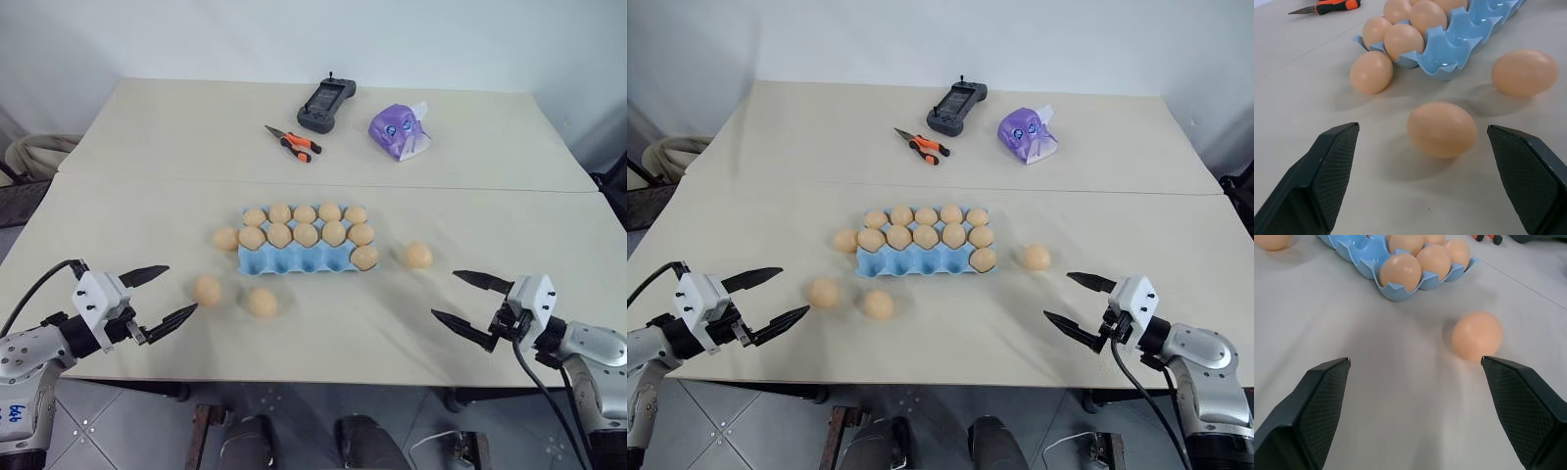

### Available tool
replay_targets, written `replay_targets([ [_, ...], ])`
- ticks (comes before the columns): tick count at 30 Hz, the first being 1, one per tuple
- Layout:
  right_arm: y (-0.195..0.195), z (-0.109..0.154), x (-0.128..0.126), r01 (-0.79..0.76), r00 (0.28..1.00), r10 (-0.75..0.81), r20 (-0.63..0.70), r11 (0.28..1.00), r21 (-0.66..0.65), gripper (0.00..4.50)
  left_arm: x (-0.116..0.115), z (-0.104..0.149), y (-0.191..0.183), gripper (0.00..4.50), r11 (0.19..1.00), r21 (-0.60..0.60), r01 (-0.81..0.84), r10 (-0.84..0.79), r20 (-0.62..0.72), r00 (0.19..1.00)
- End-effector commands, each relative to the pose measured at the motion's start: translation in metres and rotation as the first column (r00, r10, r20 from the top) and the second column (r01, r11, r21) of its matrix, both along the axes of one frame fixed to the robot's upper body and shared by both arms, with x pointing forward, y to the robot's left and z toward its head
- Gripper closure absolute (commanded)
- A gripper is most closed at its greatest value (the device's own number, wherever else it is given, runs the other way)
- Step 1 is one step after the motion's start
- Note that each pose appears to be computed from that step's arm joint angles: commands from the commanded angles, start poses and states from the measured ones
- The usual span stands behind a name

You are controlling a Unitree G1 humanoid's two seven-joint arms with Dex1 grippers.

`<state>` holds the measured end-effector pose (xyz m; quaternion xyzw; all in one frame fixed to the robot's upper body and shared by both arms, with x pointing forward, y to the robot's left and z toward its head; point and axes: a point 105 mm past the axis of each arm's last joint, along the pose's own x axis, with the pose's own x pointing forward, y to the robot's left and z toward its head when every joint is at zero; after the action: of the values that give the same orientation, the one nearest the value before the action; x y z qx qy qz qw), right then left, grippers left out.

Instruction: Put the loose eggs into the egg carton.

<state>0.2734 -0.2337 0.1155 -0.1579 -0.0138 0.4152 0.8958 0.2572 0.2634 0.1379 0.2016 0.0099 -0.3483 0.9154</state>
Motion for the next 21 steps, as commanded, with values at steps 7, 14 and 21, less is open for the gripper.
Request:
replay_targets([
  [7,0.002,0.011,0.039,0.195,0.981,-0.196,0.002,0.972,0.129,0.00,-0.005,0.011,-0.023,0.02,0.996,-0.018,0.085,-0.084,0.039,0.996],
  [14,0.015,0.010,0.090,0.324,0.945,-0.310,-0.105,0.932,0.163,0.00,-0.011,0.019,-0.054,0.02,0.974,-0.059,0.217,-0.214,0.056,0.975],
  [21,0.028,0.001,0.110,0.321,0.941,-0.300,-0.158,0.939,0.123,0.40,-0.017,0.032,-0.086,0.00,0.937,-0.089,0.338,-0.328,0.117,0.938],
])
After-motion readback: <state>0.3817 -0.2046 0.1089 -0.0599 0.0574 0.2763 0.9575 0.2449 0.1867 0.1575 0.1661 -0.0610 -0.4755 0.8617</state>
